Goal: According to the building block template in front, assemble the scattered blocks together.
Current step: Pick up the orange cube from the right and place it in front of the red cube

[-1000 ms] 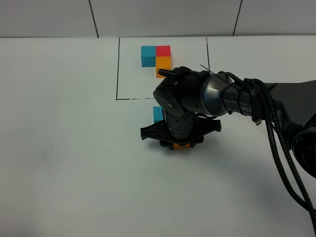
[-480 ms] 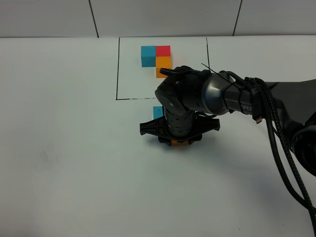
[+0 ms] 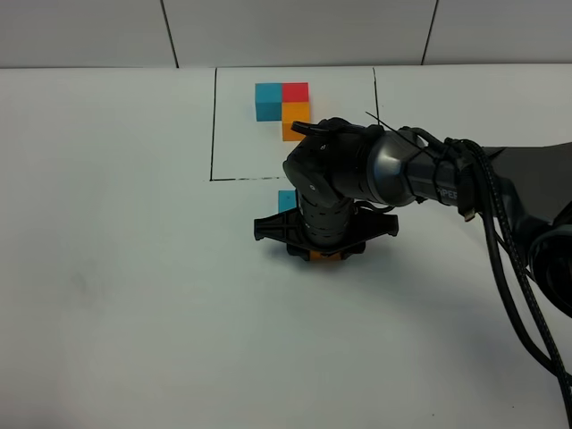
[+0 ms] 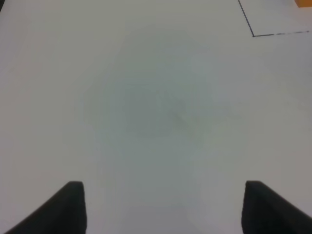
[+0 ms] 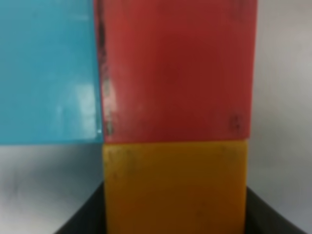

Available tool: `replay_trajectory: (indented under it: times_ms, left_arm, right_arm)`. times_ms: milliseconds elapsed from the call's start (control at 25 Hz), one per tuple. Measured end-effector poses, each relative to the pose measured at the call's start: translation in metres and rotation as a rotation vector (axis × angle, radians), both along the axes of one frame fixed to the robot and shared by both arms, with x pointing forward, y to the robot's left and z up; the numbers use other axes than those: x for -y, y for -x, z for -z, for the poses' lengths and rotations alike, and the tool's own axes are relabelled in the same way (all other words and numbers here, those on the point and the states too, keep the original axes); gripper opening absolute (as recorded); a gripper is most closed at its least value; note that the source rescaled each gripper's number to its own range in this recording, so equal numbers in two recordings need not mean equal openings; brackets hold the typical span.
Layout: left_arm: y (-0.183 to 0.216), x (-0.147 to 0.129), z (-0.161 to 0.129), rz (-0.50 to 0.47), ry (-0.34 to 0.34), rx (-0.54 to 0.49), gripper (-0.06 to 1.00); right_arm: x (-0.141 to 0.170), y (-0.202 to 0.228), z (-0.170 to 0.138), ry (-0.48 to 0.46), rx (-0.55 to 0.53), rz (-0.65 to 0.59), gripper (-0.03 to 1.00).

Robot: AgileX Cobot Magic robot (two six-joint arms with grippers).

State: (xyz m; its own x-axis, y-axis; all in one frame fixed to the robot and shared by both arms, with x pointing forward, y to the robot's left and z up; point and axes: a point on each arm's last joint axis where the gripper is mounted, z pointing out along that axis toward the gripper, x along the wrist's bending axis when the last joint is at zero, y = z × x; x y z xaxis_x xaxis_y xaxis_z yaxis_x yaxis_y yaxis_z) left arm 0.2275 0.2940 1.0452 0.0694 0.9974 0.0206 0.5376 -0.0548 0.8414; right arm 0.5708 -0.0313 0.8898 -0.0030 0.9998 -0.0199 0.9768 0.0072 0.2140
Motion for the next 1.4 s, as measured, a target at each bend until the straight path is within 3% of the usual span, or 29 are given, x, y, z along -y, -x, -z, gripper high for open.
replay_trajectory:
  times_ms: [1080,1240,1400]
  left_arm:
    - [0.0,0.0,0.0,0.0,0.0,0.0,0.51]
    - [0.0,0.0,0.0,0.0,0.0,0.0,0.51]
    - [0.0,0.0,0.0,0.0,0.0,0.0,0.51]
  right_arm:
    - [0.0003,0.0002,0.0,0.012,-0.004,-0.041,0.03]
    - [0.0009,0.0003,0.0018,0.018,-0.01,-0.041,0.11]
    - [0.0027,-0.0004,0.0019,0.023,-0.014,-0.039,0.29]
